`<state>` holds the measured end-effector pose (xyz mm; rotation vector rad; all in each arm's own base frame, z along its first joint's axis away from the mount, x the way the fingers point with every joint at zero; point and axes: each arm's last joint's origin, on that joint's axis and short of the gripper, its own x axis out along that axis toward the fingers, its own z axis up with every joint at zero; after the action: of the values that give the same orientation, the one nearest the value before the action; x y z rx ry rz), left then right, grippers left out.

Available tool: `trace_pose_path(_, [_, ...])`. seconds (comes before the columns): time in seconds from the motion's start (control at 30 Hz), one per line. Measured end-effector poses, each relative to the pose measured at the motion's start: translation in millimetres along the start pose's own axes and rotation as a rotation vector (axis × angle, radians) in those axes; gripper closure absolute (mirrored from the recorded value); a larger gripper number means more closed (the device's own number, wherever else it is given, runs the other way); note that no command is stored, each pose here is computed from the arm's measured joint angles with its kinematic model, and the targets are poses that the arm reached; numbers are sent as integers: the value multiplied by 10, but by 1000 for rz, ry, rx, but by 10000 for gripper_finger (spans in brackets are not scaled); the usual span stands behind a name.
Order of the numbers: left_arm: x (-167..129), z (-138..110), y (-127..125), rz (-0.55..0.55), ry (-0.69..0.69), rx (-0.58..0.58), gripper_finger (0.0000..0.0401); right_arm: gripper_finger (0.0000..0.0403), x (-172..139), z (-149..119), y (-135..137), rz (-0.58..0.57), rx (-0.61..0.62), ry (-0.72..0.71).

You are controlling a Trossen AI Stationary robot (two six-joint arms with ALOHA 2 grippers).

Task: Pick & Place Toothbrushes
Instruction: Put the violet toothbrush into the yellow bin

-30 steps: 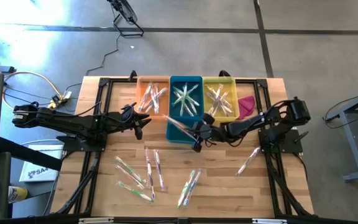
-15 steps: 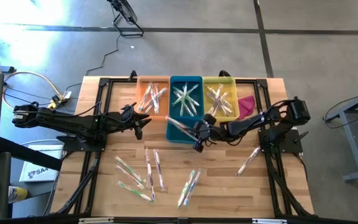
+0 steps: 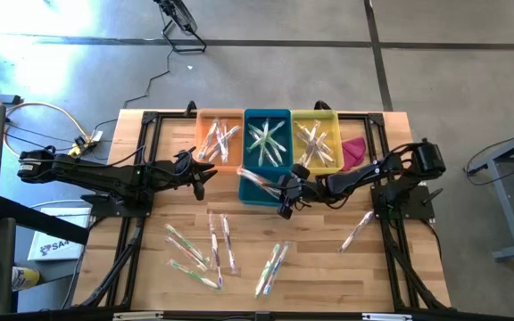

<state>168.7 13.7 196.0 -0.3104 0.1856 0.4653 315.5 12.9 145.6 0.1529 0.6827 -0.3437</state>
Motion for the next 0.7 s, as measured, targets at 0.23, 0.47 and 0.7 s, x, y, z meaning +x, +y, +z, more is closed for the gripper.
trace_pose_path(0.23, [0,-1,0,0,0,0,288,255,-74,93,8,21,-27,-59])
trace_pose_path(0.47, [0,-1,0,0,1,0,288,270,-321,306,-8,57,6,-175])
trace_pose_path(0.7, [0,0,0,0,1,0,288,292,-486,412,-25,89,24,-230])
